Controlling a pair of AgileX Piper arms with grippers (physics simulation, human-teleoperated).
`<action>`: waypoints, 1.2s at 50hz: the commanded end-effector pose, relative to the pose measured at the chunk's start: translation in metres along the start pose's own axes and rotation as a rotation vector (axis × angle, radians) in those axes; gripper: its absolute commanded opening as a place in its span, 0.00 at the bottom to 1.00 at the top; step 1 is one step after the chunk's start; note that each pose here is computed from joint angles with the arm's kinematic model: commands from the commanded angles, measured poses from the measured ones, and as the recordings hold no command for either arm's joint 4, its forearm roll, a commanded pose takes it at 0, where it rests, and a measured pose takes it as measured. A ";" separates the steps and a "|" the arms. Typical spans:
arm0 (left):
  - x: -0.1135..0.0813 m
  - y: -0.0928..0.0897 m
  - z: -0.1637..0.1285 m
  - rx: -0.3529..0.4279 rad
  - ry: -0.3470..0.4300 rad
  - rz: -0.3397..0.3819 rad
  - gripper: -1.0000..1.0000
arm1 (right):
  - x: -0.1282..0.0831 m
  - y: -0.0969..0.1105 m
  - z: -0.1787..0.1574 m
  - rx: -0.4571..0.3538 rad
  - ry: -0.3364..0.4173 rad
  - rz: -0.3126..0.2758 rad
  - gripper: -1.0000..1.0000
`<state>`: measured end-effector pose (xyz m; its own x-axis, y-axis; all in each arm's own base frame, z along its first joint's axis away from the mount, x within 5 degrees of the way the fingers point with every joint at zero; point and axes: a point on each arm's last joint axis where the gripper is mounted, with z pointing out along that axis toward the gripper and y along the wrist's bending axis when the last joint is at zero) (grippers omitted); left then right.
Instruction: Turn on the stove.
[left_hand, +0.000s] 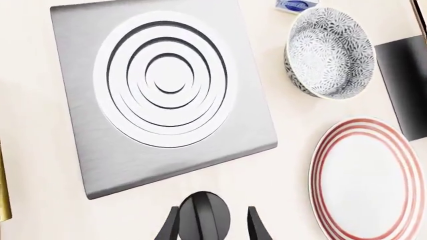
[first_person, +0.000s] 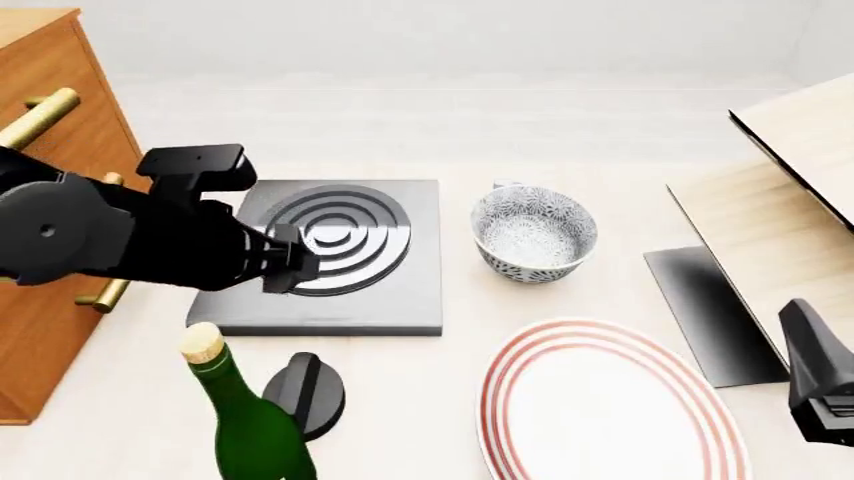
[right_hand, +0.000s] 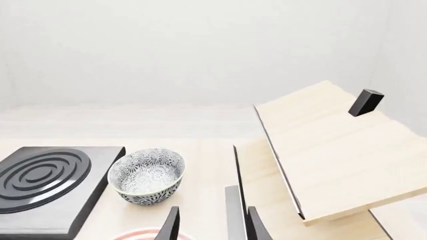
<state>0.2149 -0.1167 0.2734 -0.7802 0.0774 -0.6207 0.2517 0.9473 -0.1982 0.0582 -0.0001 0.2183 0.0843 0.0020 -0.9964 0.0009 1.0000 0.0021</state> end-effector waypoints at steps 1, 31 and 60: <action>0.010 0.004 0.009 -0.004 0.009 -0.028 1.00 | 0.000 0.000 0.000 0.000 0.000 0.000 1.00; 0.031 0.008 0.029 -0.013 0.052 -0.049 1.00 | 0.000 0.000 0.000 0.000 0.000 0.000 1.00; 0.034 0.017 0.040 -0.035 0.054 -0.062 1.00 | 0.000 0.000 0.000 0.000 0.000 0.000 1.00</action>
<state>0.2135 -0.1109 0.2235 -0.8215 0.0390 -0.5689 0.1899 0.9594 -0.2084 0.0582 -0.0001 0.2183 0.0844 0.0019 -0.9964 0.0009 1.0000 0.0020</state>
